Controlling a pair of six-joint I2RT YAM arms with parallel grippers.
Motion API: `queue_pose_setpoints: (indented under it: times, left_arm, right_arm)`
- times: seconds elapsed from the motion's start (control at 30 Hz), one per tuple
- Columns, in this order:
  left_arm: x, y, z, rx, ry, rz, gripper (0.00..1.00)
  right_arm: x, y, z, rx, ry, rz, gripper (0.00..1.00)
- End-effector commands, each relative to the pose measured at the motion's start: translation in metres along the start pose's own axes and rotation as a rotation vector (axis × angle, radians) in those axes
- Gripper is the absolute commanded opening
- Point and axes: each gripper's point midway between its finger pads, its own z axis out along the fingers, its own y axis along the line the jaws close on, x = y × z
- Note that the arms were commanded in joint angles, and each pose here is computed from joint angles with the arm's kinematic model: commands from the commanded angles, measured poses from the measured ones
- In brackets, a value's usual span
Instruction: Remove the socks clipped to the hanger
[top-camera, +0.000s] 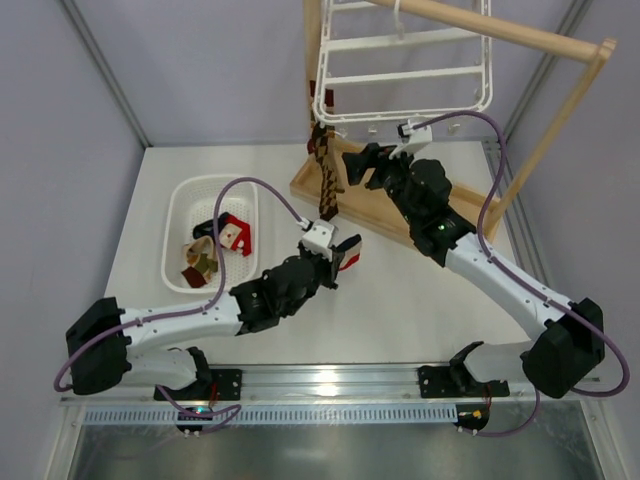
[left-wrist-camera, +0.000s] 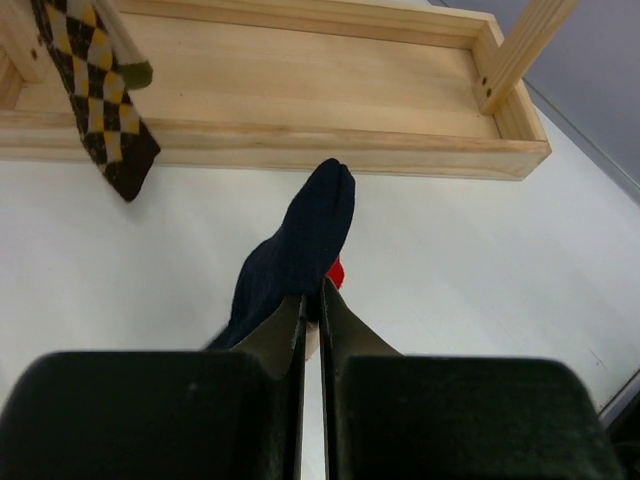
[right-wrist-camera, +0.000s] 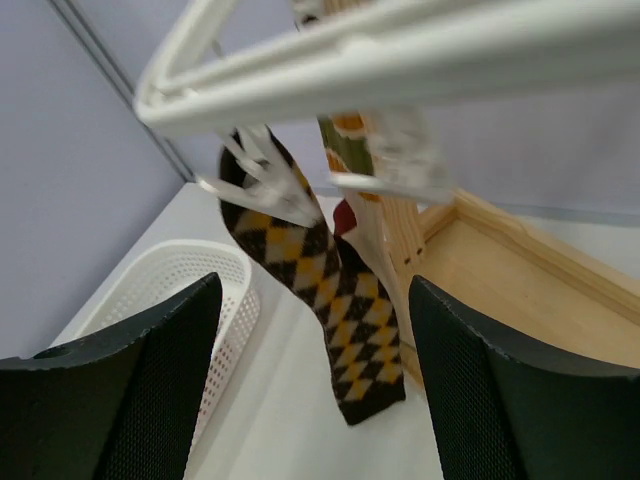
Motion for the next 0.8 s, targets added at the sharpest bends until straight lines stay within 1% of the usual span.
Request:
queue_pose_setpoints:
  times: [0.0, 0.03, 0.07, 0.13, 0.17, 0.2, 0.27, 0.3, 0.33, 0.37, 0.4, 0.47, 0.5, 0.57, 0.6, 0.7, 0.77]
  left_arm:
    - [0.0, 0.016, 0.007, -0.032, -0.008, -0.035, 0.0]
    - [0.001, 0.02, 0.008, -0.035, -0.003, -0.059, 0.0]
    - [0.003, 0.026, 0.009, -0.041, 0.002, -0.07, 0.0]
    - [0.001, 0.045, 0.012, -0.062, 0.001, -0.112, 0.0]
    - [0.004, 0.054, 0.012, -0.075, 0.007, -0.148, 0.0]
    - [0.003, 0.075, 0.015, -0.113, 0.0, -0.18, 0.0]
    - [0.002, 0.093, 0.011, -0.127, -0.012, -0.243, 0.0]
    - [-0.004, 0.117, 0.011, -0.175, -0.031, -0.267, 0.0]
    - [-0.006, 0.124, 0.007, -0.179, -0.035, -0.282, 0.0]
    - [-0.011, 0.133, 0.006, -0.194, -0.046, -0.295, 0.0]
    - [-0.017, 0.154, 0.003, -0.236, -0.061, -0.319, 0.0]
    - [-0.028, 0.165, 0.001, -0.221, -0.071, -0.36, 0.0]
    - [-0.036, 0.189, -0.002, -0.257, -0.097, -0.415, 0.0]
    - [-0.049, 0.204, -0.005, -0.231, -0.113, -0.478, 0.0]
    - [-0.057, 0.23, -0.011, -0.277, -0.141, -0.514, 0.0]
    - [-0.072, 0.268, -0.027, -0.38, -0.219, -0.556, 0.0]
    - [-0.077, 0.289, -0.037, -0.47, -0.257, -0.541, 0.0]
  right_arm:
    - [-0.001, -0.022, -0.021, 0.084, -0.038, -0.027, 0.77]
    - [0.004, -0.027, -0.025, 0.097, -0.032, -0.031, 0.77]
    - [0.019, -0.036, -0.033, 0.126, -0.008, -0.04, 0.77]
    - [0.035, -0.046, -0.043, 0.154, 0.017, -0.047, 0.77]
    - [0.052, -0.055, -0.051, 0.179, 0.047, -0.054, 0.77]
    - [0.06, -0.063, -0.056, 0.209, 0.054, -0.05, 0.77]
    - [0.085, -0.079, -0.07, 0.252, 0.089, -0.051, 0.77]
    - [0.094, -0.083, -0.075, 0.265, 0.101, -0.04, 0.77]
    - [0.101, -0.09, -0.08, 0.287, 0.106, -0.034, 0.77]
    - [0.119, -0.1, -0.088, 0.309, 0.138, -0.034, 0.77]
    - [0.121, -0.104, -0.093, 0.32, 0.132, -0.025, 0.77]
    - [0.142, -0.116, -0.103, 0.35, 0.163, -0.005, 0.77]
    - [0.146, -0.123, -0.106, 0.369, 0.161, 0.008, 0.77]
    - [0.161, -0.133, -0.116, 0.39, 0.181, 0.034, 0.77]
    - [0.163, -0.138, -0.118, 0.4, 0.177, 0.043, 0.78]
    - [0.181, -0.147, -0.128, 0.417, 0.196, 0.07, 0.77]
    - [0.192, -0.155, -0.134, 0.431, 0.216, 0.076, 0.77]
